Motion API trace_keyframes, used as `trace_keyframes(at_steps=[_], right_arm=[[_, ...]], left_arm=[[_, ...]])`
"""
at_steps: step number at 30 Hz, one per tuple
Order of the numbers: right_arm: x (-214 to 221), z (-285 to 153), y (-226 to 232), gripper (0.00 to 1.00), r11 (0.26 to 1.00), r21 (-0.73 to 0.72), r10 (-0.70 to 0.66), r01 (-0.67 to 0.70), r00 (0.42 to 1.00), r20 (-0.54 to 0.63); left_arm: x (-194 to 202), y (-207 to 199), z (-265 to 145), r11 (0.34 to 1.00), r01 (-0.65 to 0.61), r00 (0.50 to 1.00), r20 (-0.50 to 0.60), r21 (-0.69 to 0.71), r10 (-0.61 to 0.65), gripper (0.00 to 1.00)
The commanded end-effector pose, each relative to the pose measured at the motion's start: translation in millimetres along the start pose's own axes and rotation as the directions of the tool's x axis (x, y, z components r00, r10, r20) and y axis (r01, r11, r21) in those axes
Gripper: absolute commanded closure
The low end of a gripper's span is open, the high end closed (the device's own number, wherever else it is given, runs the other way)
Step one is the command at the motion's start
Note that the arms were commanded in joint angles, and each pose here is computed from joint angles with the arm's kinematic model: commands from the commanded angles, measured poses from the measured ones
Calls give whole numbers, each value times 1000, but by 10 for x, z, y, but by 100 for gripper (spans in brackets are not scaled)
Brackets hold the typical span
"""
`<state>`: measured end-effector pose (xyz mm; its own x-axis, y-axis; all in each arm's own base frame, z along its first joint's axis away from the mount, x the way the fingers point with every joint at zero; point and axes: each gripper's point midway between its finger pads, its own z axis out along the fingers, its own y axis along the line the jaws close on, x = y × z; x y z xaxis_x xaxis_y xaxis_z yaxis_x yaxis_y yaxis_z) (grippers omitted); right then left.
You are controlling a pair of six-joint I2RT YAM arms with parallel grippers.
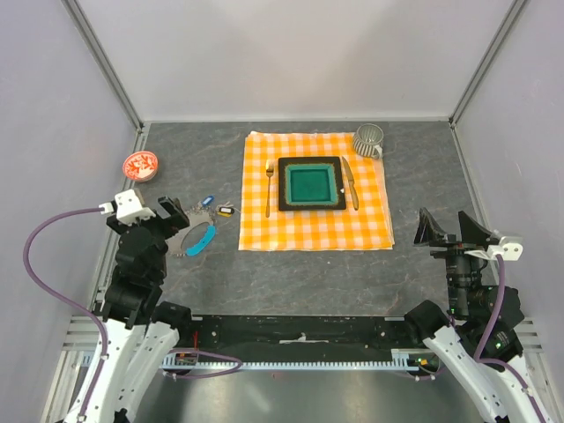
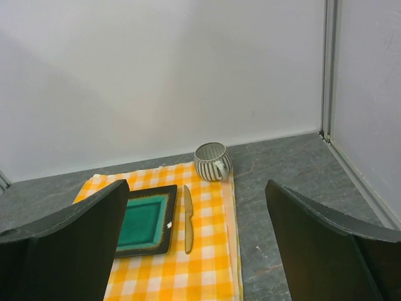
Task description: Put the keys on the keyring
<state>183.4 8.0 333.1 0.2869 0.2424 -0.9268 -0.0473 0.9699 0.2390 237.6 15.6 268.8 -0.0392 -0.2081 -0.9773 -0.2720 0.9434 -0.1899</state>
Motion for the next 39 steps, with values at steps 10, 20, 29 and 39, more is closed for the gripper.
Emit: trace_keyframes(at_steps=[10,20,29,39], right_arm=[[-112,-11,69,2,999,-43,16,-15,999,38],[-64,-7,107,2,998,-59,28,-27,999,25],[-26,-13,121,2,998,-65,29,-28,1000,8],[-12,-15,132,2,997,-70,28,-27,1000,2]], left_arm=[[354,-66,361,992,104,980,-162,-71,-114,1],[956,-170,845,972,77,910,-382,-224,-160,15],[1598,115,1343,905,-5,853,-474,-426,-218,37],[1835,157,1639,901,-14,841,-493,-434,-224,53]])
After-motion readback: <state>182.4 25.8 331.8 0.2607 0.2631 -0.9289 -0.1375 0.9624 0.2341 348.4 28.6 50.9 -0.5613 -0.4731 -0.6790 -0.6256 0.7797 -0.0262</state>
